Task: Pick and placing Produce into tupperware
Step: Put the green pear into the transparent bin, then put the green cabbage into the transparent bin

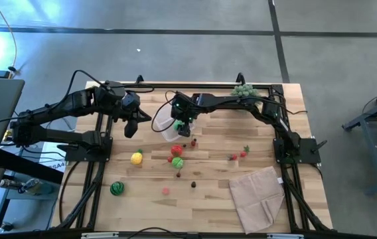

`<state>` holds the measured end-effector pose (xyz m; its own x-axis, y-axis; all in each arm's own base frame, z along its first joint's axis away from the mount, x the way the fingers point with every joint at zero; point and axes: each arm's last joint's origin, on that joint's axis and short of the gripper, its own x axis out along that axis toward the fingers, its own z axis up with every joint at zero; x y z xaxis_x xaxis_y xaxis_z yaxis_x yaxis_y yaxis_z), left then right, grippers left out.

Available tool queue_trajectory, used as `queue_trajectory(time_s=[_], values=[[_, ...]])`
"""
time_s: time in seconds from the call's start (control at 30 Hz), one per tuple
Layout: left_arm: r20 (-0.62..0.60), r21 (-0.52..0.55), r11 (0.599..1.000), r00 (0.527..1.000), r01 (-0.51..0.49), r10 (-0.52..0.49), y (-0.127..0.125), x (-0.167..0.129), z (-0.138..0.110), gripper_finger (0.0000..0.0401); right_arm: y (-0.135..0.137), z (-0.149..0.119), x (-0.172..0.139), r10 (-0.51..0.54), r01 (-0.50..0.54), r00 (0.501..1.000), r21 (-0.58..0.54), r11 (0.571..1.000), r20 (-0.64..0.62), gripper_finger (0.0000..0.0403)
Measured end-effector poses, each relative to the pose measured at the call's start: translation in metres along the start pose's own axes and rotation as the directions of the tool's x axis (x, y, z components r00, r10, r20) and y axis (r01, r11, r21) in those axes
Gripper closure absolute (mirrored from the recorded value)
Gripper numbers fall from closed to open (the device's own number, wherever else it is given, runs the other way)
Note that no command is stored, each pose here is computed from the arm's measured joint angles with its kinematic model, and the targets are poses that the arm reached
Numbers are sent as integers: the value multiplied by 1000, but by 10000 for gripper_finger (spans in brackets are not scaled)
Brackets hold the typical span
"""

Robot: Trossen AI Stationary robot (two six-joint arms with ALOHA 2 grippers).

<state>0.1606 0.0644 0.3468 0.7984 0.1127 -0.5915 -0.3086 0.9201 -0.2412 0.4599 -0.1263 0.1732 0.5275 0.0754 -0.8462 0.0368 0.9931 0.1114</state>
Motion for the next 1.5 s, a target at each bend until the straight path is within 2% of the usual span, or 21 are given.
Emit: queue_trajectory(time_s=[0.13, 0.33, 0.53, 0.63, 0.9, 1.13, 1.23, 1.5], values=[[0, 0, 1000, 1000, 0, 0, 0, 0, 0, 400, 0, 0, 0, -12, 12, 1000, 1, 1000, 3, 103], [0, 0, 1000, 1000, 0, 0, 0, 0, 0, 400, -1, 12, -11, -22, 22, 999, 0, 1000, 26, 100], [0, 0, 1000, 1000, 0, 0, 0, 0, 0, 400, -3, 38, -47, -30, 29, 999, 25, 999, 42, 100], [0, 0, 1000, 1000, 0, 0, 0, 0, 0, 400, 0, 46, -68, -12, 11, 1000, 38, 999, 11, 100], [0, 0, 1000, 1000, 0, 0, 0, 0, 0, 400, 23, 58, -112, 56, -47, 997, 148, 988, -58, 111], [0, 0, 1000, 1000, 0, 0, 0, 0, 0, 400, 46, 52, -134, 15, 7, 990, 158, 987, -138, 135], [0, 0, 1000, 1000, 0, 0, 0, 0, 0, 400, 58, 48, -152, -9, 31, 992, 166, 986, -129, 141], [1, 0, 1000, 1000, 0, 0, 0, 0, 0, 400, 92, 20, -195, -170, 188, 980, 203, 961, -106, 143]])
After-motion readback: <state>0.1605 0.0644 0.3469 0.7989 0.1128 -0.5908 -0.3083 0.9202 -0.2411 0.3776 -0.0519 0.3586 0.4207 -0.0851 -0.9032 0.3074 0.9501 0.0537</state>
